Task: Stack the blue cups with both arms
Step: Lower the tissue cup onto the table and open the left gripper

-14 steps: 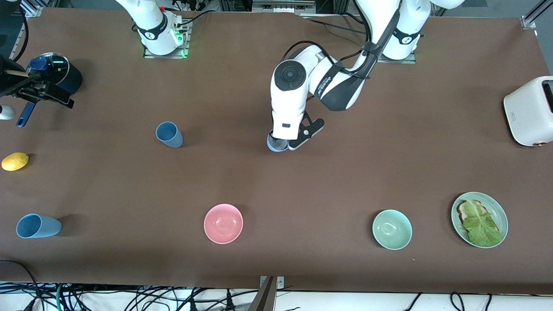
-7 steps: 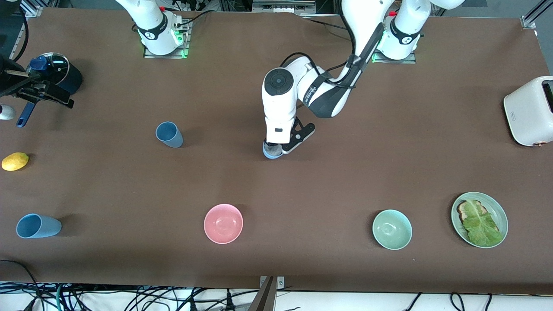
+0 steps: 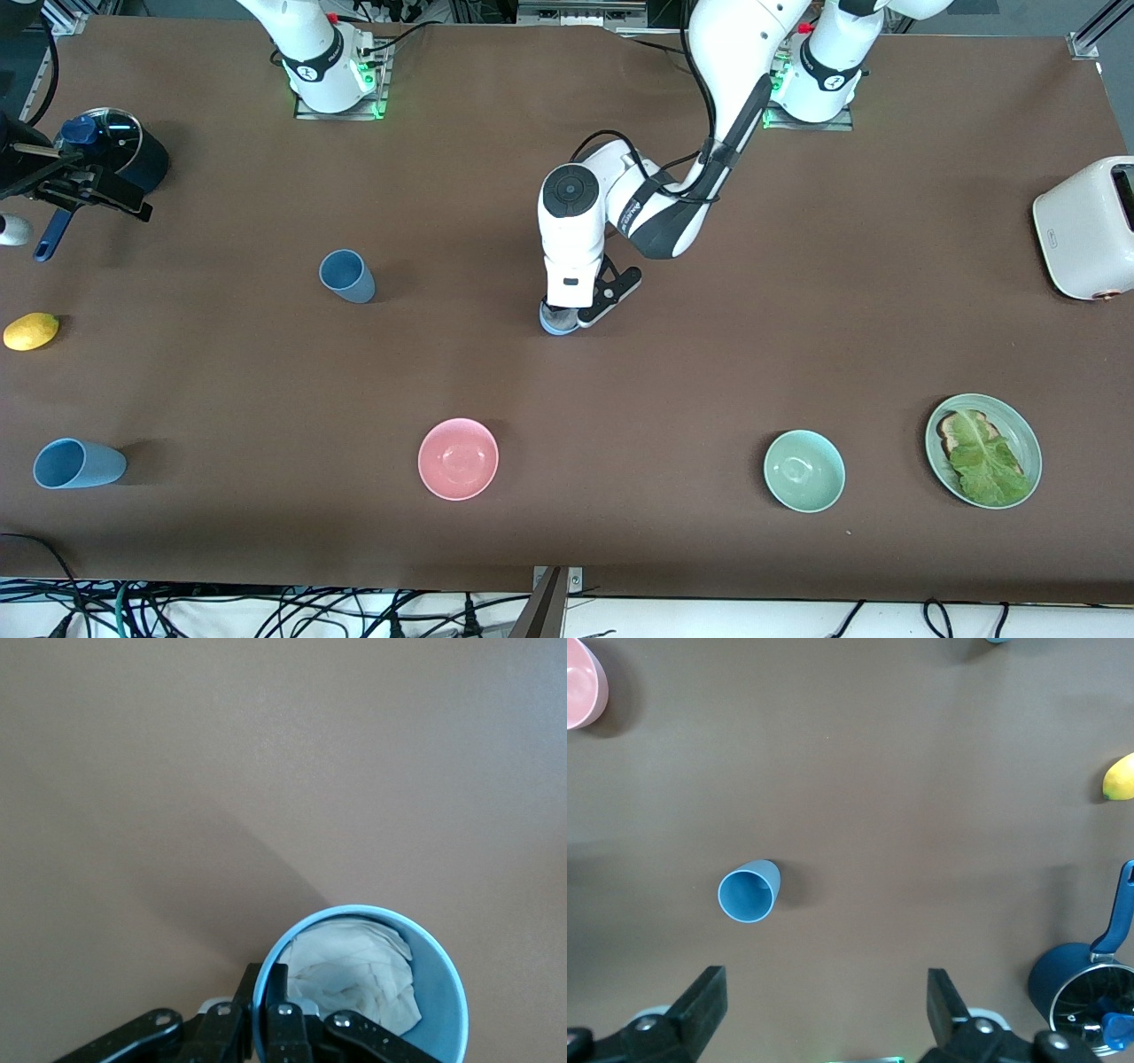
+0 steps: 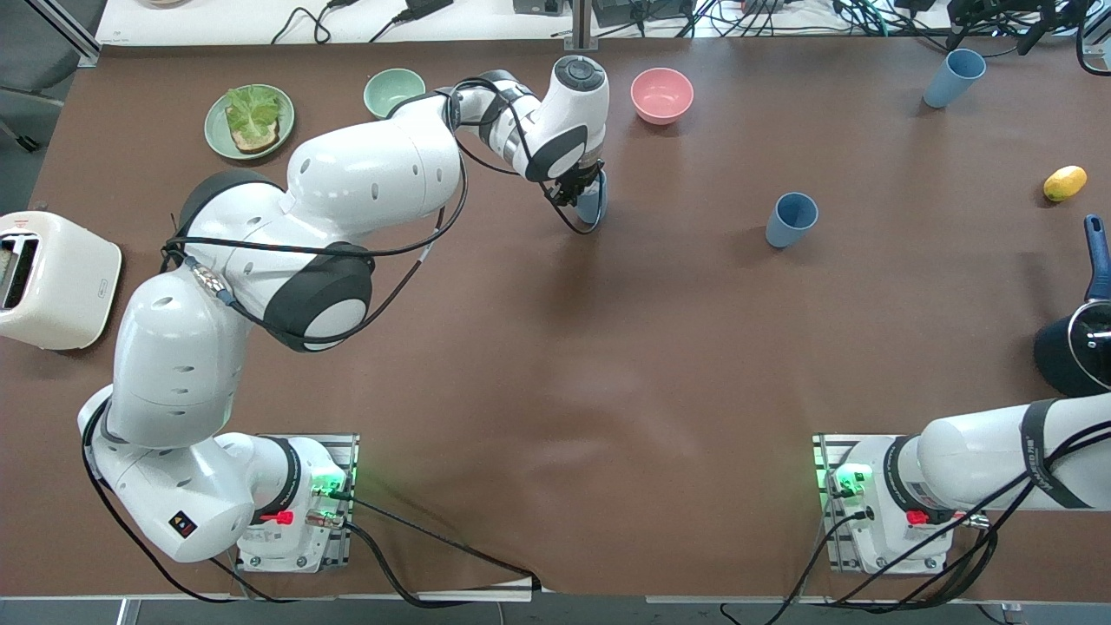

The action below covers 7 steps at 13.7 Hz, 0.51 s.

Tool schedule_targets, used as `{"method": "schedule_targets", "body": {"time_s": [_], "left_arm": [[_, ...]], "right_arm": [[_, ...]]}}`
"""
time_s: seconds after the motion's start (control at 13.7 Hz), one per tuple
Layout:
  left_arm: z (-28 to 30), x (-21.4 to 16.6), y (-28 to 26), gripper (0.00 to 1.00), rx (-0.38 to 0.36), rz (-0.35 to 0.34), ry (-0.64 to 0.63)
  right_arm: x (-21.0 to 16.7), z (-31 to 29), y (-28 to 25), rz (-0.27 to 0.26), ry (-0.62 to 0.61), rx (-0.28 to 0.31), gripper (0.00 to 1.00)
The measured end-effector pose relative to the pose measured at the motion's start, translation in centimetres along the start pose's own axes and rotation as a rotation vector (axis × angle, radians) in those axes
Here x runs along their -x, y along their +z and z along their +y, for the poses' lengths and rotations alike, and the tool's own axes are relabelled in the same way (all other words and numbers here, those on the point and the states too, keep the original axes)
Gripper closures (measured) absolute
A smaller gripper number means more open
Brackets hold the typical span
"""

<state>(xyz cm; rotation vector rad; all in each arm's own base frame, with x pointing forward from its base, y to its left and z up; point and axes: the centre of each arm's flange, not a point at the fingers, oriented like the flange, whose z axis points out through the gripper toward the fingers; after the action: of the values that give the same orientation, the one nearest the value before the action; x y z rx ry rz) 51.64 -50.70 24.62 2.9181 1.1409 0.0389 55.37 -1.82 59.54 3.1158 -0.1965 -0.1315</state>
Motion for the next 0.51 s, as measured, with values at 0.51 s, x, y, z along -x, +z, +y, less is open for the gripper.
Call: {"method": "schedule_targets", "body": {"time_s": [0.51], "left_arm": [[0.14,-0.44,0.22,0.68,0.015,0.012,0.000]], "right_arm": [[0.01,0.00,0.00,-0.001,0.000,0.000,0.00]]}}
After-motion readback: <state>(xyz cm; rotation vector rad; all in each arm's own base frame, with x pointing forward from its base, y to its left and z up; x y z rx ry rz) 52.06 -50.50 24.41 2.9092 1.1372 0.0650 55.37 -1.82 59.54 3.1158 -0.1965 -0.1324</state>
